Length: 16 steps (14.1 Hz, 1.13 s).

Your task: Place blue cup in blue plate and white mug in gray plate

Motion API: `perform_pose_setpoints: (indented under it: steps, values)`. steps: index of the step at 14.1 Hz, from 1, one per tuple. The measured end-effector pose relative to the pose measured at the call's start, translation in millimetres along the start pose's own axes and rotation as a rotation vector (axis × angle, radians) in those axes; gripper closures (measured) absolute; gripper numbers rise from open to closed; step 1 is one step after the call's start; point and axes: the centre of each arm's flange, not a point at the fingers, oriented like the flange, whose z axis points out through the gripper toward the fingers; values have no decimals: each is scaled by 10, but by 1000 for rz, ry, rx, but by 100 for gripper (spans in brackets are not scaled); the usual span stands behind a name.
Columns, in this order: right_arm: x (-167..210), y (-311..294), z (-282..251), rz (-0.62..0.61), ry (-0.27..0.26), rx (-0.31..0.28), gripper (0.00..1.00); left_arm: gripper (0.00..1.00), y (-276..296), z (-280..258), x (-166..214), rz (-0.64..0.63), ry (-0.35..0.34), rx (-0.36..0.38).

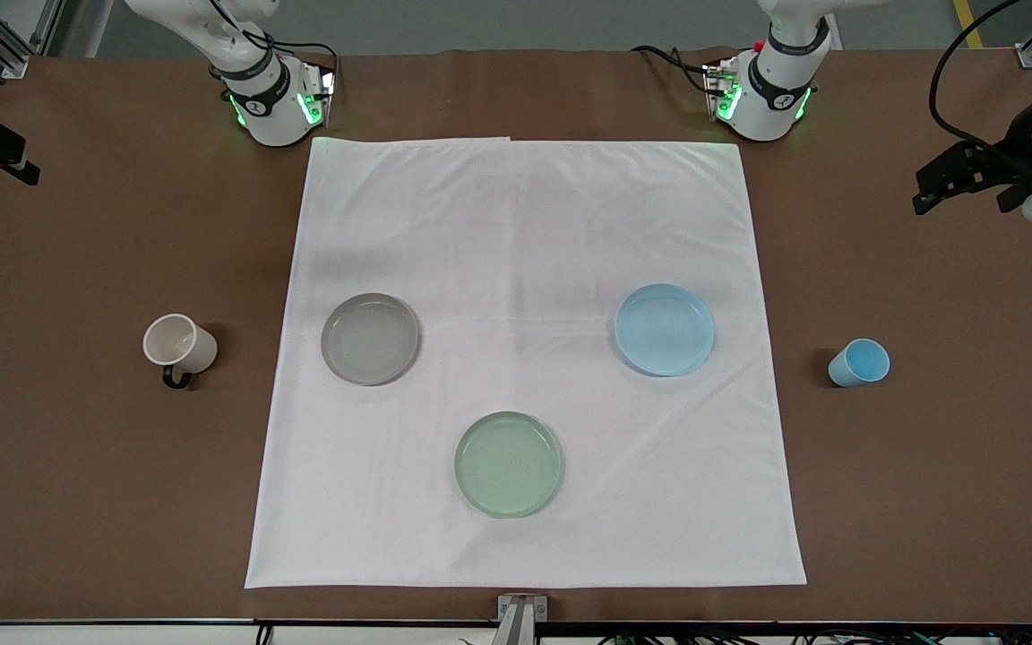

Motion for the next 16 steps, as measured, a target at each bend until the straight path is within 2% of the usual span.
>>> perform_pose_setpoints:
  steps: [5, 7, 9, 12, 16]
  values:
    - [2, 11, 1, -13, 1, 0, 0, 0, -48, 1, 5, -8, 0, 10]
    - [10, 18, 13, -12, -1, 0, 0, 0, -149, 42, 48, -16, -3, 64]
    - [95, 45, 128, -8, -17, 1, 0, 0, -267, 226, 151, -32, -32, 81]
    - [554, 192, 653, 12, -28, -10, 0, 0, -641, 800, 392, -87, -37, 77]
    - [1193, 727, 1735, 84, -53, -24, 0, 0, -1152, 1832, 569, -149, -28, 60]
